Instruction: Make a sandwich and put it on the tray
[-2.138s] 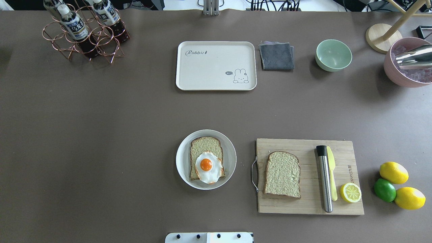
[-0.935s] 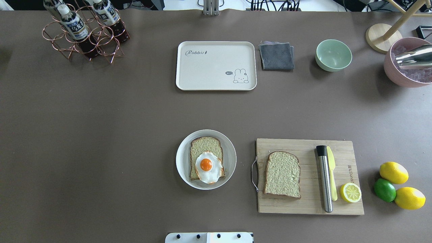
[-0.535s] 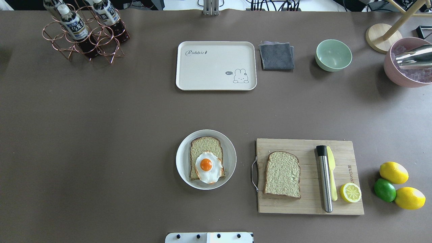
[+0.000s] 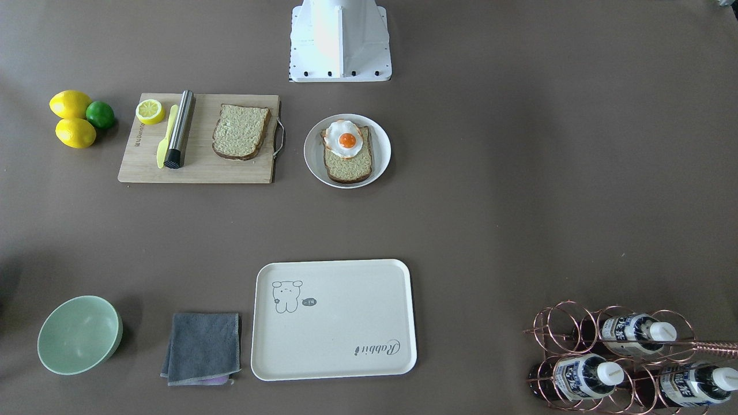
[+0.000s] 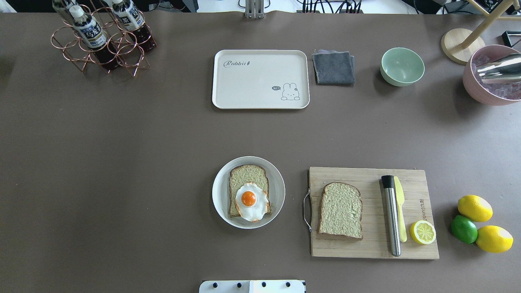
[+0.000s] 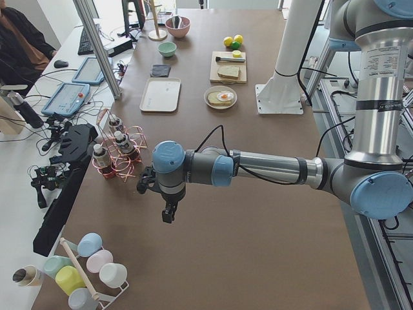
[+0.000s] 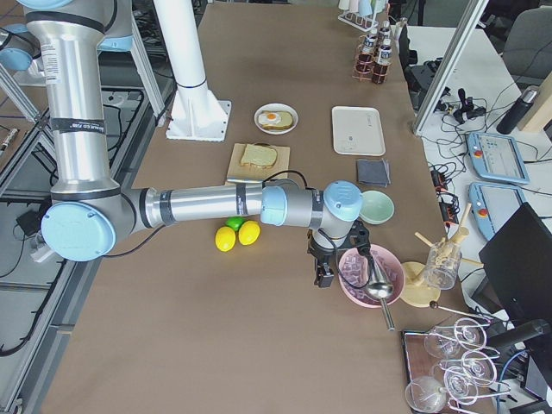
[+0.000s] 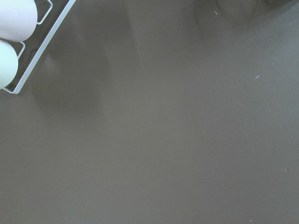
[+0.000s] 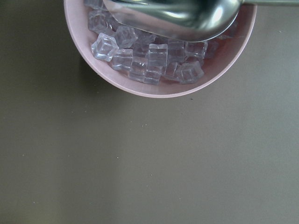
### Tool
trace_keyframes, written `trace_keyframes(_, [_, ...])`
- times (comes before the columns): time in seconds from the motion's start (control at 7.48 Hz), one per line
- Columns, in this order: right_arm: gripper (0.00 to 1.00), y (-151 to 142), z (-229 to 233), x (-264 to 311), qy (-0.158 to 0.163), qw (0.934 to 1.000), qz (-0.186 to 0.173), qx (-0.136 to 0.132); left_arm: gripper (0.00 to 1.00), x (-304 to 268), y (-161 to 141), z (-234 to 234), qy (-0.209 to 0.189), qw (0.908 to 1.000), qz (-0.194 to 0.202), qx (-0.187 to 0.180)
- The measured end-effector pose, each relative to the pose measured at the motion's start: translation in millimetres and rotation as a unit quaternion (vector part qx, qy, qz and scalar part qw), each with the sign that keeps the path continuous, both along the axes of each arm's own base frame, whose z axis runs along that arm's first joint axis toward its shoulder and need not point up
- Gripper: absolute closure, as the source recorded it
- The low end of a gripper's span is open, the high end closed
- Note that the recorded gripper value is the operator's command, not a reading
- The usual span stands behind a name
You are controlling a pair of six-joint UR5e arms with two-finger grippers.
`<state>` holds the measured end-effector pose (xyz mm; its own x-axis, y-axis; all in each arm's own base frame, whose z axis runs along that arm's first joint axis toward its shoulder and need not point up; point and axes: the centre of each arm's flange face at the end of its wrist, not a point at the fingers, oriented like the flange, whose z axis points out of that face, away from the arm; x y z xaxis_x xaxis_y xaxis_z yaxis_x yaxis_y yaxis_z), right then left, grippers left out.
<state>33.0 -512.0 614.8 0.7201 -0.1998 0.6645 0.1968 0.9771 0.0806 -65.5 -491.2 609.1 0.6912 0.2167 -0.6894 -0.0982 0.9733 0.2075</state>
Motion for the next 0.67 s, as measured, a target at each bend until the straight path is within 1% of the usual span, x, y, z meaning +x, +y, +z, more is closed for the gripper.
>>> trace_keyframes(0.53, [0.0,0,-2,0,0.0,1.0,0.0,0.002,0.02,0,-1,-2,0.0,1.0,0.0,0.003])
trace_keyframes(0.67, [0.0,-1,-16,-1,-0.002,0.9999,0.0,0.016,0.02,0,-2,-7,0.0,1.0,0.0,0.008])
